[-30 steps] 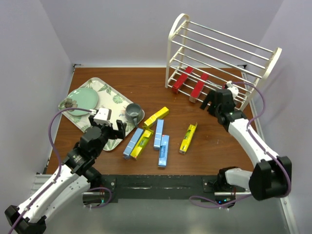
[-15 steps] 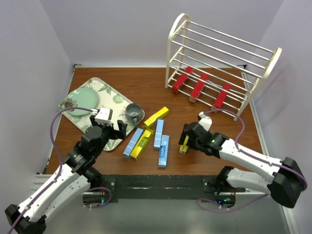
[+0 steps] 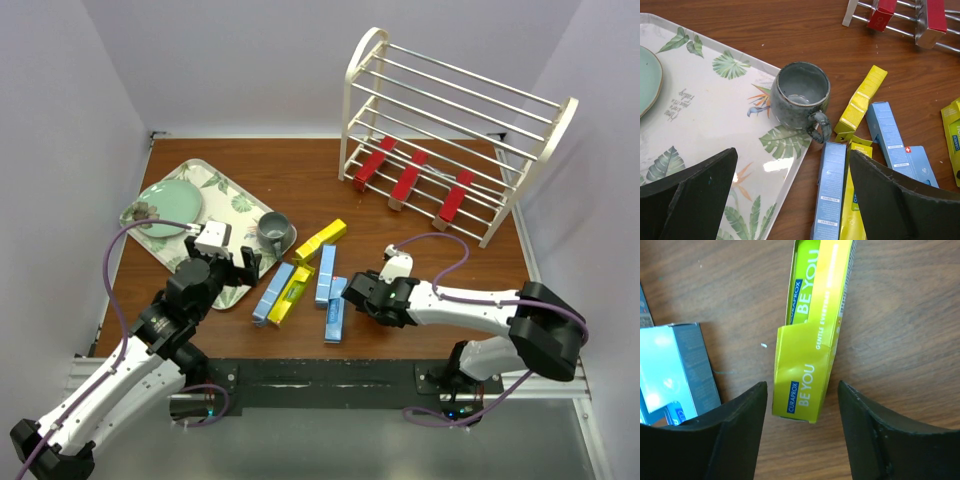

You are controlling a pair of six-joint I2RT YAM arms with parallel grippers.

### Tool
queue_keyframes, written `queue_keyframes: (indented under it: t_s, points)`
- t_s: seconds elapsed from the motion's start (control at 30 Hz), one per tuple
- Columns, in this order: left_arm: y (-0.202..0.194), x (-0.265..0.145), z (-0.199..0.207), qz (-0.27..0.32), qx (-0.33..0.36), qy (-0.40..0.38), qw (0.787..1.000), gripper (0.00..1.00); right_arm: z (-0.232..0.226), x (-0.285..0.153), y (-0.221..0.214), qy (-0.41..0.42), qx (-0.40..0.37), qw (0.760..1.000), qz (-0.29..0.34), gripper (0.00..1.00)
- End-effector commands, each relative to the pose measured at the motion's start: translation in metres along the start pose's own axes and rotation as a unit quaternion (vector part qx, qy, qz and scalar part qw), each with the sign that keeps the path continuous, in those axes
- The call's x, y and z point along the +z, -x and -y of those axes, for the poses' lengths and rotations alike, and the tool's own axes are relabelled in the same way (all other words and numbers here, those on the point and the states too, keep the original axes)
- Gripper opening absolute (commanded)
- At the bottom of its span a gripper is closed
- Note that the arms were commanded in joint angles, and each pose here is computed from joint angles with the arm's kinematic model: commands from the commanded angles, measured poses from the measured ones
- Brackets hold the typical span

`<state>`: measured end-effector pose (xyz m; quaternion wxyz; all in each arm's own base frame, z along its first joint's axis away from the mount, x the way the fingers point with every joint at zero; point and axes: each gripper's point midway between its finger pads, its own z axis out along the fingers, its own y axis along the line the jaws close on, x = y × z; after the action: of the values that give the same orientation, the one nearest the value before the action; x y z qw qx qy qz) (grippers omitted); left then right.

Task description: Place and organize the toothpastes onto the shelf

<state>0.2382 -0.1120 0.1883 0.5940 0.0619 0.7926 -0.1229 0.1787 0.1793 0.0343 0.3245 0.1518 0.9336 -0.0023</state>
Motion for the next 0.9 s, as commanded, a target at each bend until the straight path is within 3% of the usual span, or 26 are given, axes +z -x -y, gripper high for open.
queue_keyframes:
  t_s: [0.0, 0.3, 0.4, 0.6, 0.87]
  points:
    - [0.029, -0.004, 0.005, 0.038, -0.001, -0.01, 0.999, 1.0, -0.01, -0.001, 0.023, -0.001, 0.037, 0.998, 0.052, 0.6]
    - [0.028, -0.003, 0.006, 0.036, 0.0, -0.011, 0.999, 1.0, -0.003, 0.004, 0.016, -0.015, 0.036, 0.998, 0.048, 0.51]
    - [0.027, -0.003, 0.006, 0.034, 0.0, -0.011, 0.999, 1.0, -0.002, 0.0, 0.019, -0.012, 0.032, 0.998, 0.049, 0.4]
    - [0.026, -0.001, 0.007, 0.031, 0.001, -0.013, 0.999, 1.0, -0.009, -0.017, 0.034, 0.008, 0.007, 0.999, 0.054, 0.27]
    - [0.027, -0.001, 0.008, 0.032, 0.002, -0.017, 0.999, 1.0, -0.03, -0.056, 0.079, 0.072, -0.012, 0.992, 0.1, 0.24]
